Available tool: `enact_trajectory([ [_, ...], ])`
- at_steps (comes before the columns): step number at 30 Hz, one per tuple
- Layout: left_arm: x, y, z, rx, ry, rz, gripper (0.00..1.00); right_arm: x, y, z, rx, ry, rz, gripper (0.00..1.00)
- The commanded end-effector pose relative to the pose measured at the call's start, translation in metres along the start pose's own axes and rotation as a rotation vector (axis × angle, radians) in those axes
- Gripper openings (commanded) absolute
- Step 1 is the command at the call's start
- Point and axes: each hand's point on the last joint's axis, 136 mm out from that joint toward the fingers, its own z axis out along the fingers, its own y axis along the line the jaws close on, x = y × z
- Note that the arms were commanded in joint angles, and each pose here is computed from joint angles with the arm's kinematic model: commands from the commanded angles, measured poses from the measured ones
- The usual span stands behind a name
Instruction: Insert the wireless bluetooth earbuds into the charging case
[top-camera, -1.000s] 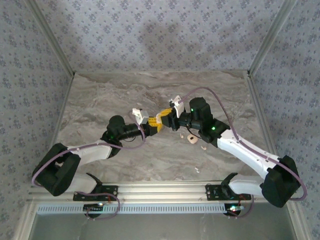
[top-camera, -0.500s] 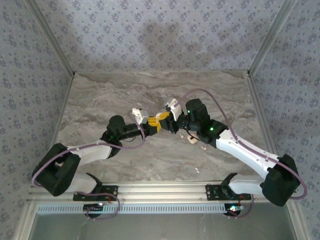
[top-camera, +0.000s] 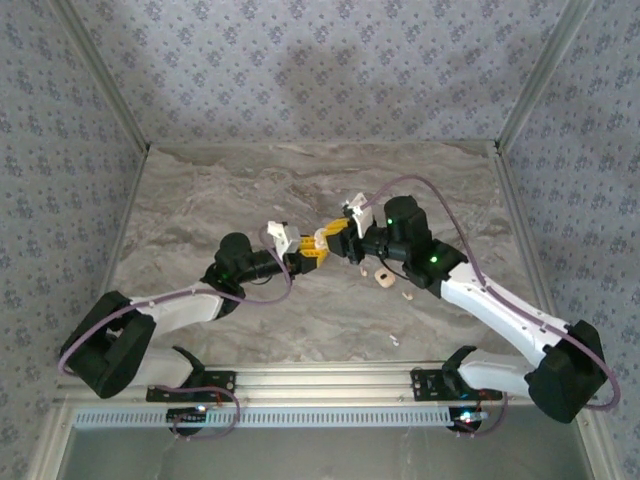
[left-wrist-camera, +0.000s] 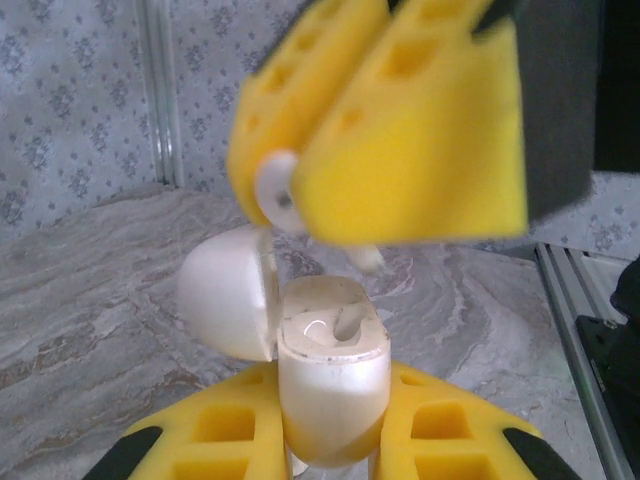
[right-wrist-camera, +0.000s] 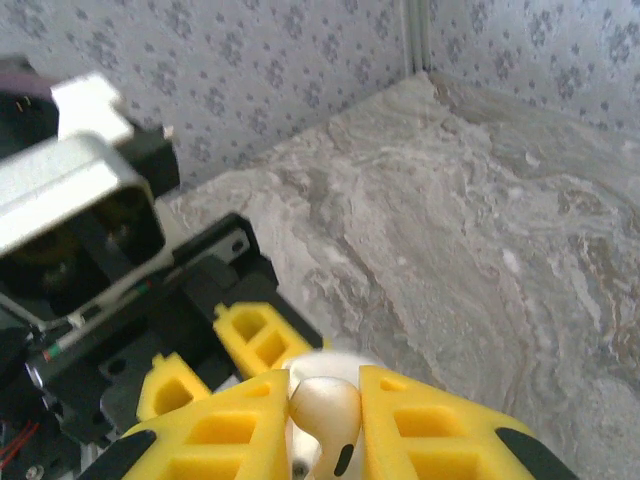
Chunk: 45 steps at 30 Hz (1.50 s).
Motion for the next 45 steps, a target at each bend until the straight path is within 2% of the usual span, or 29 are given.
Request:
enact_trajectory([
  [1, -0.017, -0.014, 0.004, 0.051, -0.063, 0.122, 0.14, -0.017, 0.009, -0.009, -0.067, -0.065, -0.016, 0.23],
  [7, -0.019, -0.015, 0.005, 0.041, -0.079, 0.154, 0.13, -0.015, 0.013, -0.006, -0.078, -0.071, -0.054, 0.23],
  [18, -0.029, -0.009, 0.006, 0.009, -0.142, 0.101, 0.13, -0.012, 0.017, -0.008, -0.078, -0.074, -0.071, 0.23],
  [30, -0.047, -0.008, 0.007, 0.012, -0.200, 0.046, 0.14, 0.007, 0.008, -0.005, -0.028, -0.026, -0.070, 0.23],
  [45, -0.051, -0.007, 0.008, 0.010, -0.202, 0.033, 0.14, 0.012, -0.004, -0.002, 0.031, -0.025, -0.062, 0.22],
])
